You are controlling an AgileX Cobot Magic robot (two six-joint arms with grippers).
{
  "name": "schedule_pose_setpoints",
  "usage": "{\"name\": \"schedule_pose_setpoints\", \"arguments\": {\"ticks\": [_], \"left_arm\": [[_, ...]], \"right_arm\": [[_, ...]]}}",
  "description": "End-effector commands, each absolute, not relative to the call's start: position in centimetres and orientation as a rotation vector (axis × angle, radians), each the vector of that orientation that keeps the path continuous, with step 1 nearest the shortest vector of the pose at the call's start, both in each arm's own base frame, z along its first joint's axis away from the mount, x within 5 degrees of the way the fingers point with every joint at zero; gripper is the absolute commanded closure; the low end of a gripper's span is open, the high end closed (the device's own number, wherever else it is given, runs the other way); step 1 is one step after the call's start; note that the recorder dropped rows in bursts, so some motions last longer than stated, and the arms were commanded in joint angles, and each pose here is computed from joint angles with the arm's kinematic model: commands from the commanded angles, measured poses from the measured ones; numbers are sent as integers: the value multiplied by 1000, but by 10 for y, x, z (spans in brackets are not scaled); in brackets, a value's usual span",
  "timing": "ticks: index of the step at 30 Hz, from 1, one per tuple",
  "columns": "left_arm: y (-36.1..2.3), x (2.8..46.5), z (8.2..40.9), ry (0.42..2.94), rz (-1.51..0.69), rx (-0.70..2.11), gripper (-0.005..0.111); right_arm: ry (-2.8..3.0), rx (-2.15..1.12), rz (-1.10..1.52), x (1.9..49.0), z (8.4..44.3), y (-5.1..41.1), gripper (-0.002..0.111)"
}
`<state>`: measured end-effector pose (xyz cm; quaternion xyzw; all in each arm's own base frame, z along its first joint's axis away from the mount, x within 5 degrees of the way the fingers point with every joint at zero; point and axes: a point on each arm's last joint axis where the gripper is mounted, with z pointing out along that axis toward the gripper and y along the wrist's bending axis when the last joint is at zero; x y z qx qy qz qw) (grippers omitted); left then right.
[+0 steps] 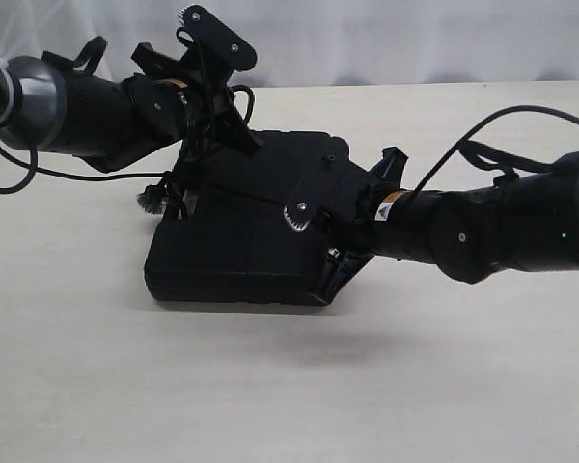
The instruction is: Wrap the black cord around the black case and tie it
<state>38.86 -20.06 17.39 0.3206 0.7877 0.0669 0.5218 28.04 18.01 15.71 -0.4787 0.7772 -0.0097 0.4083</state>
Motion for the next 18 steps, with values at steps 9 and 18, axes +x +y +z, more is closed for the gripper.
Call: {"name": "schedule_pose_setpoints", "arguments": {"ticks": [9,18], "left_arm": [[-200,391,166,1895,171,758,107],[-201,390,170,1896,157,763,107]], "right_arm": [[1921,-1029,-50,282,171,163,104],[1894,-993,-58,280,174,160,104]]}}
